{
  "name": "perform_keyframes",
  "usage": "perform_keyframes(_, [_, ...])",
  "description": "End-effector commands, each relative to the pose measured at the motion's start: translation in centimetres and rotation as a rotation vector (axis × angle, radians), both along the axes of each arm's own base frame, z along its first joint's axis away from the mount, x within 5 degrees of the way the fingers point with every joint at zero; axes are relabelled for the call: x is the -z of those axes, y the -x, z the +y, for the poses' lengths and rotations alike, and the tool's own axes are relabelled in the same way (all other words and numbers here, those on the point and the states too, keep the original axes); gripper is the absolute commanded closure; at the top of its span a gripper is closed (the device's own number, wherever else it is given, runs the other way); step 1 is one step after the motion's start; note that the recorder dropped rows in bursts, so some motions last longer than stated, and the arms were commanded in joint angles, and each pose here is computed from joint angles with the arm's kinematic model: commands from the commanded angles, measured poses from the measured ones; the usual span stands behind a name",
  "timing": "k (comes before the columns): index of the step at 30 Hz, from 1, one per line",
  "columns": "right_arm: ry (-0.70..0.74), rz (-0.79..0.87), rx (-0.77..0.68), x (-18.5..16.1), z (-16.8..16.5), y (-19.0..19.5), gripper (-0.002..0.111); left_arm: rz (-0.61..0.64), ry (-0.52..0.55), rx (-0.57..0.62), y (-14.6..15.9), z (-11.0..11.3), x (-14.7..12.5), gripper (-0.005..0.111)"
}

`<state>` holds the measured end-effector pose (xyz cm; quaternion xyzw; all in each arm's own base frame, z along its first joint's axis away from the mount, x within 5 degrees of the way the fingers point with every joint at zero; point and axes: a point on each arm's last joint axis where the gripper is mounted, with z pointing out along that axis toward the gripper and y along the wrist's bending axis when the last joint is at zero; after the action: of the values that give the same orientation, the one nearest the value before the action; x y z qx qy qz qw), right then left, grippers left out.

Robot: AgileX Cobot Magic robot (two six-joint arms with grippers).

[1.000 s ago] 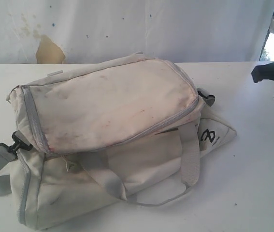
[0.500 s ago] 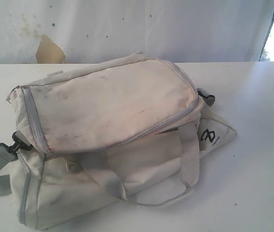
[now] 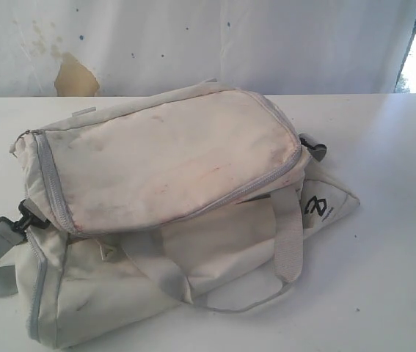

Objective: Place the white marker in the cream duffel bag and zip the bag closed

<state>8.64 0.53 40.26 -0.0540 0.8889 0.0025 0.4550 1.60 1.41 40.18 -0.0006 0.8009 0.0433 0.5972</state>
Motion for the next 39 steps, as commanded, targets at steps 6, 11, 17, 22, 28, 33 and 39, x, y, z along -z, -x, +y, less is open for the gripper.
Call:
perform_keyframes(6, [0.021,-0.296,0.020,1.7,-0.6,9.5,0.108,-0.262,0.004,-0.014,7.3,1.0,2.9,0.107])
perform_keyframes(11, [0.026,-0.423,0.030,3.8,-0.8,13.5,0.108,-0.208,0.015,-0.017,7.8,1.1,3.2,0.107])
perform_keyframes(17, [0.038,-0.401,0.046,5.2,-1.0,14.0,0.108,-0.300,0.019,0.008,7.8,0.8,2.3,0.107])
perform_keyframes(22, [0.037,-0.480,0.044,5.5,-0.9,12.5,0.108,-0.319,0.017,0.020,7.0,0.7,2.6,0.107])
perform_keyframes(28, [0.024,-0.553,0.045,7.0,-0.8,10.0,0.108,-0.314,0.004,0.043,4.0,0.1,5.0,0.107])
perform_keyframes(33, [0.022,-0.636,0.038,9.5,-0.6,7.2,0.108,-0.381,-0.027,0.085,0.6,-0.6,8.0,0.107])
perform_keyframes(39, [0.018,-0.683,0.031,13.1,-0.5,4.9,0.108,-0.491,-0.038,0.149,-1.8,-1.5,11.4,0.107])
